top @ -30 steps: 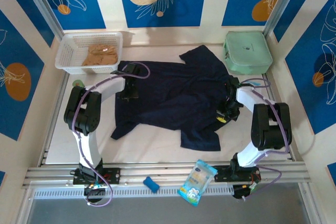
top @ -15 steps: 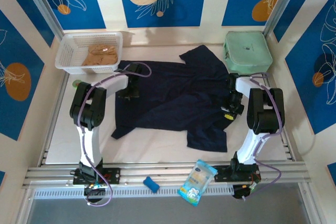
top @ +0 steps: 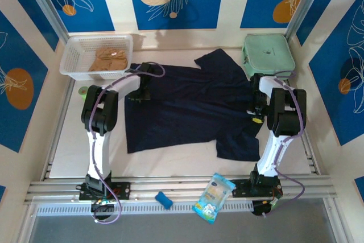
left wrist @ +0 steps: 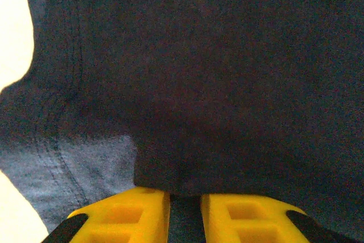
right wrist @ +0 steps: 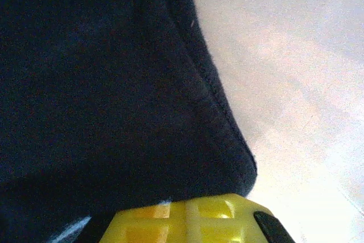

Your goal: Fold and stack the t-shirts

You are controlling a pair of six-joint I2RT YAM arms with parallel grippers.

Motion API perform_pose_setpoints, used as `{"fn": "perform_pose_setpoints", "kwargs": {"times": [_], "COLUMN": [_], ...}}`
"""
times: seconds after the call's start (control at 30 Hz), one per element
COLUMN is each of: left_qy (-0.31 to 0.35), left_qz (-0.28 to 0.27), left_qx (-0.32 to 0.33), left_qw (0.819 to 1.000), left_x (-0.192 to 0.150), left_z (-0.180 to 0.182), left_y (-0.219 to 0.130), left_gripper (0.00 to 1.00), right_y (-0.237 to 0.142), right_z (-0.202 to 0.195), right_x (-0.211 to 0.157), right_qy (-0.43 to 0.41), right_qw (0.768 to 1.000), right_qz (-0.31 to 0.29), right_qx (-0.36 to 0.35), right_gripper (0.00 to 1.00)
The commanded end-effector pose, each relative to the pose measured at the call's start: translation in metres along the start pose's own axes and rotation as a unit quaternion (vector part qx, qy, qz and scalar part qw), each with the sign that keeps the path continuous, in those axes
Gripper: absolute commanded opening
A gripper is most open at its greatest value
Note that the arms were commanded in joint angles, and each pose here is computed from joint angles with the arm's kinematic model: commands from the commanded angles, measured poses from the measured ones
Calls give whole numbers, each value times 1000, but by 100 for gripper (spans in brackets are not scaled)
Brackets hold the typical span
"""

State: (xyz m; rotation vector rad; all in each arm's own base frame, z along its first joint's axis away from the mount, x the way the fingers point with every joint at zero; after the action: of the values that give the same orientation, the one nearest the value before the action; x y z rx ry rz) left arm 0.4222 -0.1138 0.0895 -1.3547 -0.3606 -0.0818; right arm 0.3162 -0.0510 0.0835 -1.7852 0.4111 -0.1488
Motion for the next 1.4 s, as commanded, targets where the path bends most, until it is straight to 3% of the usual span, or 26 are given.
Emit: {"fn": "perform_pose_setpoints", "kwargs": {"times": [0.0,0.2,0.4,0.53,0.7,0.93,1.2,1.37], "left_qy": [13,13,35,42,30,25,22,22], "left_qz": [21,7,-62,-104,-107,-92,-80,-79], "left_qx": [39,30,-23,-52,-83,-99,-107,-98], "left_qw": [999,999,997,992,990,991,991,992], "left_x": [-1,4,10,4,-12,-34,-48,-54], "left_z": [12,14,5,1,4,11,13,18], "left_y": [19,3,-71,-120,-140,-134,-123,-120], "left_gripper": [23,24,49,55,57,58,58,58], "right_y": [11,-2,-53,-78,-71,-46,-12,-10], "right_z": [11,27,17,20,55,90,136,166], "right_x": [18,-6,-30,-57,-110,-188,-212,-217], "right_qy": [-8,-33,-23,-23,-61,-107,-121,-139], "right_qw": [999,999,994,990,985,980,967,958], "right_qz": [-32,-11,-59,-77,-37,29,86,107], "right_qx": [9,43,86,117,160,164,205,227], "right_gripper": [5,14,39,46,46,46,42,39]}}
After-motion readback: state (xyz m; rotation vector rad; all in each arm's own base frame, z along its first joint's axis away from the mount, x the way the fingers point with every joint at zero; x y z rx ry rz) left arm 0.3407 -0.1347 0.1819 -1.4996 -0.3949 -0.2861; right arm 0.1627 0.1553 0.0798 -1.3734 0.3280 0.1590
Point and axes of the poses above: each hand's point on the last joint's axis, 136 mm out from that joint toward the fingers, its own y axis out along the fingers, its own z axis along the line the jaws close on, x = y × z, the point moved 7 cm from there along -y, back along the fingers, and after that the axes turned 7 degrees about -y, right-handed, at the moved point
